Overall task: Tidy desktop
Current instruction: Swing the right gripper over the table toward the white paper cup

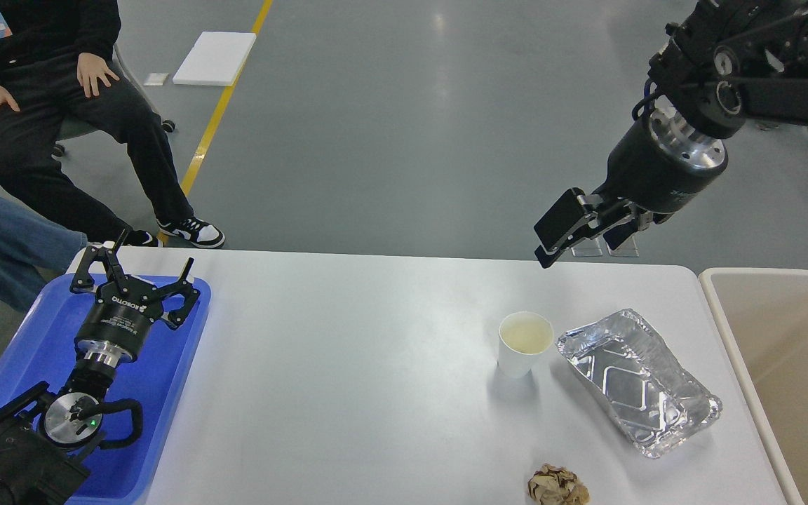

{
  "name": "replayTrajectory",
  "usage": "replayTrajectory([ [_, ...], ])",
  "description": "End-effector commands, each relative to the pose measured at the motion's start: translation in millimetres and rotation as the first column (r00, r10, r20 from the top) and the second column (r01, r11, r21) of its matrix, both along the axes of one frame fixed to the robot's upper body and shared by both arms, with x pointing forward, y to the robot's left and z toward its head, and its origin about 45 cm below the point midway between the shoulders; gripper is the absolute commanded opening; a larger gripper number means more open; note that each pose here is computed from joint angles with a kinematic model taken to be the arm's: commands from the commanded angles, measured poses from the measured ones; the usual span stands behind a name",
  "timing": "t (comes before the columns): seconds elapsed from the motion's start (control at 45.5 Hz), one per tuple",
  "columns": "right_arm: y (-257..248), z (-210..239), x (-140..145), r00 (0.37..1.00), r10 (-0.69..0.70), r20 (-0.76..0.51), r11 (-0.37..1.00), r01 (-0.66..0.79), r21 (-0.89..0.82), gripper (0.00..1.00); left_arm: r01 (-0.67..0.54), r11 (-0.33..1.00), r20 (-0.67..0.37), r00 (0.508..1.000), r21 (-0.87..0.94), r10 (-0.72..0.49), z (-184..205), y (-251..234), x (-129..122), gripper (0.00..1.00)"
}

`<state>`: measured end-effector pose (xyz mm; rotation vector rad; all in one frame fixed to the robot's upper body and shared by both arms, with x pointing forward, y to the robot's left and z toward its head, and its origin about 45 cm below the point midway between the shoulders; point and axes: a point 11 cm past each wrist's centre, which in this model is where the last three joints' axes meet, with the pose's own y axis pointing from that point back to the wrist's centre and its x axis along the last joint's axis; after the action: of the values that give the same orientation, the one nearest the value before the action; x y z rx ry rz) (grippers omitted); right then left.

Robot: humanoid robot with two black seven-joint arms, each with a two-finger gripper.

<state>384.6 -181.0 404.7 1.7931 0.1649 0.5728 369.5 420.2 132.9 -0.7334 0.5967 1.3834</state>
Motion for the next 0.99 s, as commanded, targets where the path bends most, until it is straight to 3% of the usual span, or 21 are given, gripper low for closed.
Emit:
replayTrajectory([
  [0.0,20.1,-19.1,0.8,0.999,-0.001,-0.048,0.994,0.006,0.105,1.00,0.000,1.000,0.000,1.000,0.001,0.000,0.2,0.4,0.0,0.99],
  [0.198,17.2,-19.0,22.2,0.998,-0.059,0.018,0.982,0.055,0.180,1.00,0.000,1.000,0.000,1.000,-0.001,0.000,-0.1,-0.3,0.0,0.99],
  [0.616,1.1,-40.6,28.1,0.994,-0.095,0.049,0.978,0.084,0.191,1.00,0.000,1.000,0.000,1.000,-0.001,0.000,-0.1,-0.3,0.0,0.99],
  [0.968,-35.8,-75.4,33.2,0.982,-0.177,0.072,0.981,0.171,0.086,0.99,0.001,1.000,0.000,1.000,0.001,-0.001,-0.1,-0.4,0.0,0.99],
])
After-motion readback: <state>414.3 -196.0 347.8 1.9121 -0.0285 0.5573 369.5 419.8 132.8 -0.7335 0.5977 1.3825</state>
